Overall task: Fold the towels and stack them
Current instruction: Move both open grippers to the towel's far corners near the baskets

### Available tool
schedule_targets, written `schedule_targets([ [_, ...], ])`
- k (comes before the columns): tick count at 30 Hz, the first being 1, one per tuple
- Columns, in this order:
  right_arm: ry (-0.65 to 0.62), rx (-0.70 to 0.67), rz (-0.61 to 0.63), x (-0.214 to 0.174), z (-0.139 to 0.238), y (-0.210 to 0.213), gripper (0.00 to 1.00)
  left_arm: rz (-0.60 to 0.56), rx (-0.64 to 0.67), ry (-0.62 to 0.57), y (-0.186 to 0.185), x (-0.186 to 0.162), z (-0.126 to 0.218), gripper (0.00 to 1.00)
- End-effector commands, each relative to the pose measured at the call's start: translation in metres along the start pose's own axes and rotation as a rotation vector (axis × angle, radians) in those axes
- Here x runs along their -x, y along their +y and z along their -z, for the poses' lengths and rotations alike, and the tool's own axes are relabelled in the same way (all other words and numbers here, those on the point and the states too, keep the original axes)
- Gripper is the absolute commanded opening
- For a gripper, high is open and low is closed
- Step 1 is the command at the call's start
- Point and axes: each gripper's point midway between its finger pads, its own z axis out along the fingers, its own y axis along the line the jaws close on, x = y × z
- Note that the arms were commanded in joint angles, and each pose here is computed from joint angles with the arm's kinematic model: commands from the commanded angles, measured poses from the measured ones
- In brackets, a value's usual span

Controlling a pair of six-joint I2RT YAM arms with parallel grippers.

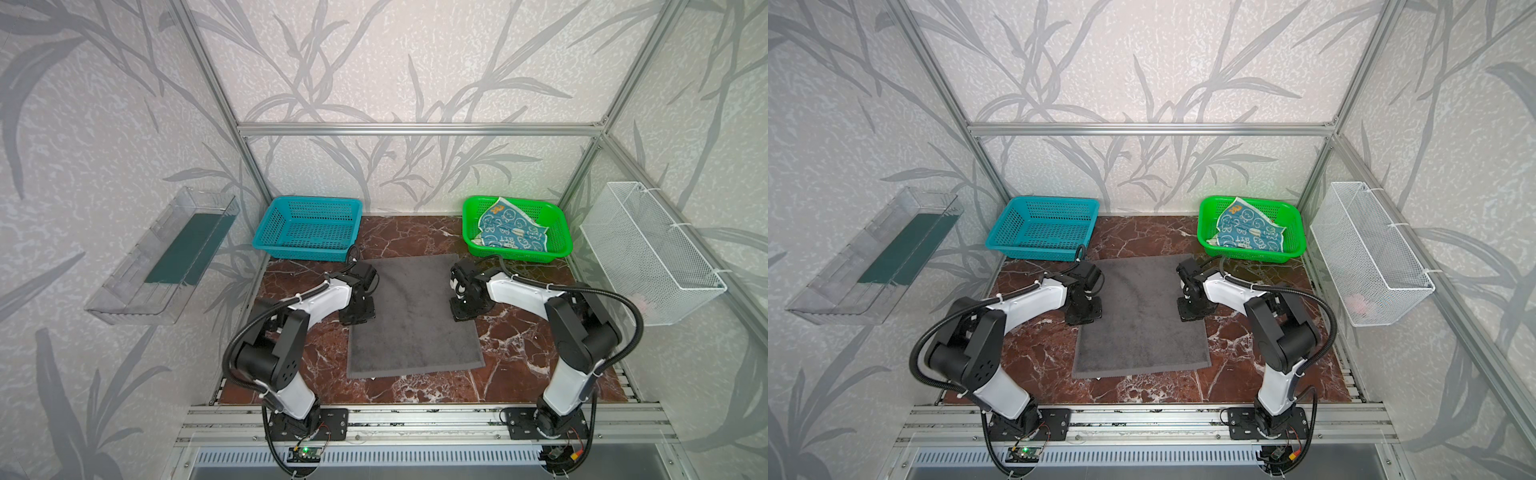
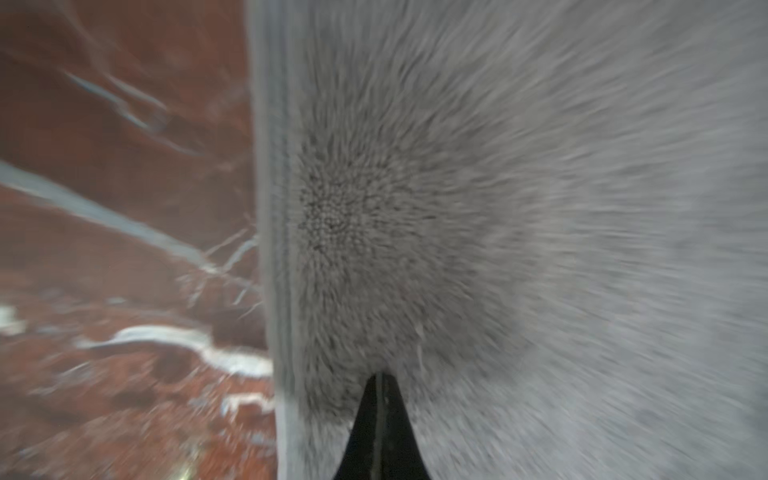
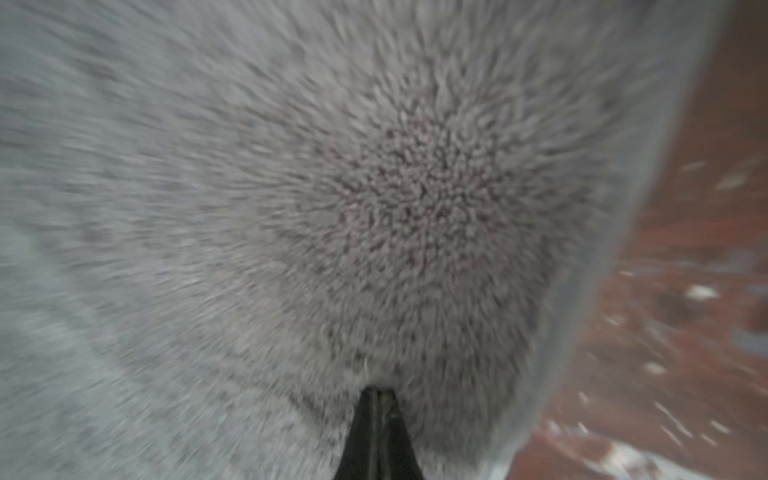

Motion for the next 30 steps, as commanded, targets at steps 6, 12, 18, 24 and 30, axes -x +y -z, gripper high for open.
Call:
schedule_targets([
  [6, 0.111, -0.008, -0.048, -0.071, -0.004, -0.005, 0.0, 0.052, 0.021, 0.087, 0.024, -0.048, -0.01, 0.0],
  [12, 0.149, -0.018, -0.063, -0.109, 0.01, -0.013, 0.0, 0.065, 0.053, 0.14, 0.04, -0.078, 0.004, 0.0],
  [18, 0.145, 0.019, 0.008, -0.119, 0.033, -0.005, 0.0, 0.063, 0.046, 0.147, 0.043, -0.088, 0.027, 0.0],
  [24, -0.076, 0.075, -0.043, -0.043, 0.076, -0.008, 0.08, -0.001, 0.058, -0.058, 0.032, -0.029, 0.073, 0.19],
  [30, -0.301, 0.108, -0.144, 0.044, 0.101, -0.028, 0.45, -0.02, 0.001, -0.23, 0.013, 0.046, 0.102, 0.52],
])
